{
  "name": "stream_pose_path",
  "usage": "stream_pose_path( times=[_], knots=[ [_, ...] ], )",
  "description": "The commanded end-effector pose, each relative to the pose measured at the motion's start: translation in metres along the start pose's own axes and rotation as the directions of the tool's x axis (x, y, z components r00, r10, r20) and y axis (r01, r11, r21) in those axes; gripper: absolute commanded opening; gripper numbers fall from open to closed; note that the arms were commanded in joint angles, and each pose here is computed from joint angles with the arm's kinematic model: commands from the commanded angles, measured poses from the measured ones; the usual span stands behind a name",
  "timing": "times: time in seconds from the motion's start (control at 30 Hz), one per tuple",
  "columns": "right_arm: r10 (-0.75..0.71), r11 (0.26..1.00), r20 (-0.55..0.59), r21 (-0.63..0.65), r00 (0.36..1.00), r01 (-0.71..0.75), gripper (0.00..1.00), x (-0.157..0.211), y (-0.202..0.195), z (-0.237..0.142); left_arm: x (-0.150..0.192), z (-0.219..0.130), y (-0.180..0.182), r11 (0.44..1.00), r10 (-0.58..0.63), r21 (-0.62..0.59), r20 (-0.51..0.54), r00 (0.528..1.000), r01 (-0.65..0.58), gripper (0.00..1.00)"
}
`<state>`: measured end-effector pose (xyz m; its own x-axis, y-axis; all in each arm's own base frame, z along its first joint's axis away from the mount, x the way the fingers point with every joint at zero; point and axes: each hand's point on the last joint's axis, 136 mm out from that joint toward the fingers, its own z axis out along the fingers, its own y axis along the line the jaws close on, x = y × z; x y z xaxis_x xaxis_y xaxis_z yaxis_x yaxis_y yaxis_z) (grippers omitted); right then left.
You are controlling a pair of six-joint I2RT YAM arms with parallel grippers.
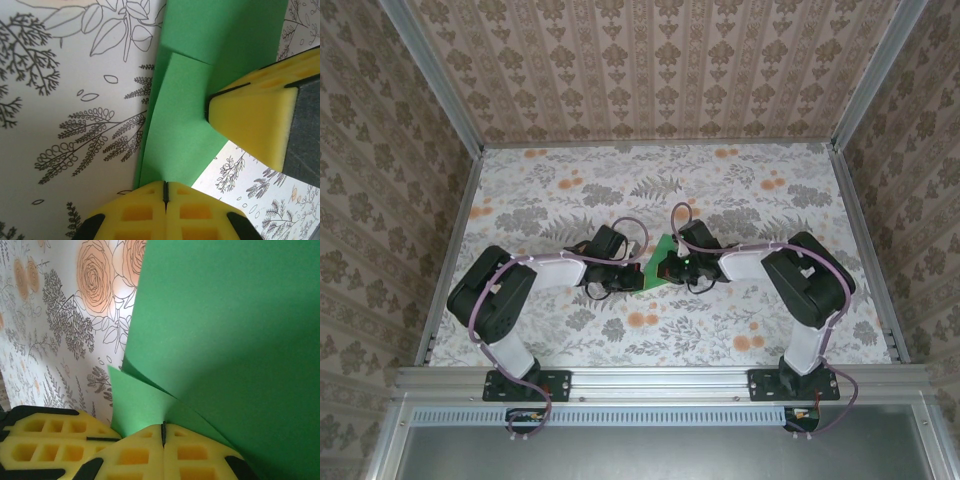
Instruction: Fold a paper plane with a square sheet of paper (pick it up from the middle)
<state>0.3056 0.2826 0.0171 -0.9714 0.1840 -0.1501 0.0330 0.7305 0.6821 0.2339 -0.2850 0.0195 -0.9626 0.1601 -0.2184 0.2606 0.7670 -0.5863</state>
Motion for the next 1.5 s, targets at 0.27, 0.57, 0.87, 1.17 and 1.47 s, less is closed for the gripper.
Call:
stream_pose_path(
  times=[0.27, 0.57, 0.87, 1.17, 1.47],
  knots=[
    [0.093, 0.991, 0.005, 0.095, 0.996, -0.093, 0.00, 0.010, -0.032, 0.006, -0.012, -0.001, -0.030, 0.997, -0.045, 0.061, 0.094, 0.995, 0.040, 0.12],
    [0.114, 0.988, 0.004, 0.102, 0.994, -0.113, 0.00, 0.012, -0.035, 0.006, -0.009, 0.011, -0.008, 0.982, -0.191, 0.044, 0.177, 0.966, 0.186, 0.09],
    [0.120, 0.983, 0.003, 0.137, 0.993, -0.119, 0.00, 0.017, -0.045, 0.005, 0.004, 0.012, 0.019, 0.967, -0.243, -0.022, 0.198, 0.950, 0.252, 0.08],
    [0.132, 0.967, 0.011, 0.220, 0.991, -0.131, 0.00, 0.022, -0.076, 0.000, 0.015, -0.006, 0.047, 0.946, -0.298, -0.058, 0.238, 0.925, 0.319, 0.08],
    [0.119, 0.979, 0.023, 0.163, 0.993, -0.122, 0.00, 0.010, -0.057, -0.004, 0.012, -0.030, 0.040, 0.954, -0.274, -0.043, 0.280, 0.920, 0.297, 0.09]
  ],
)
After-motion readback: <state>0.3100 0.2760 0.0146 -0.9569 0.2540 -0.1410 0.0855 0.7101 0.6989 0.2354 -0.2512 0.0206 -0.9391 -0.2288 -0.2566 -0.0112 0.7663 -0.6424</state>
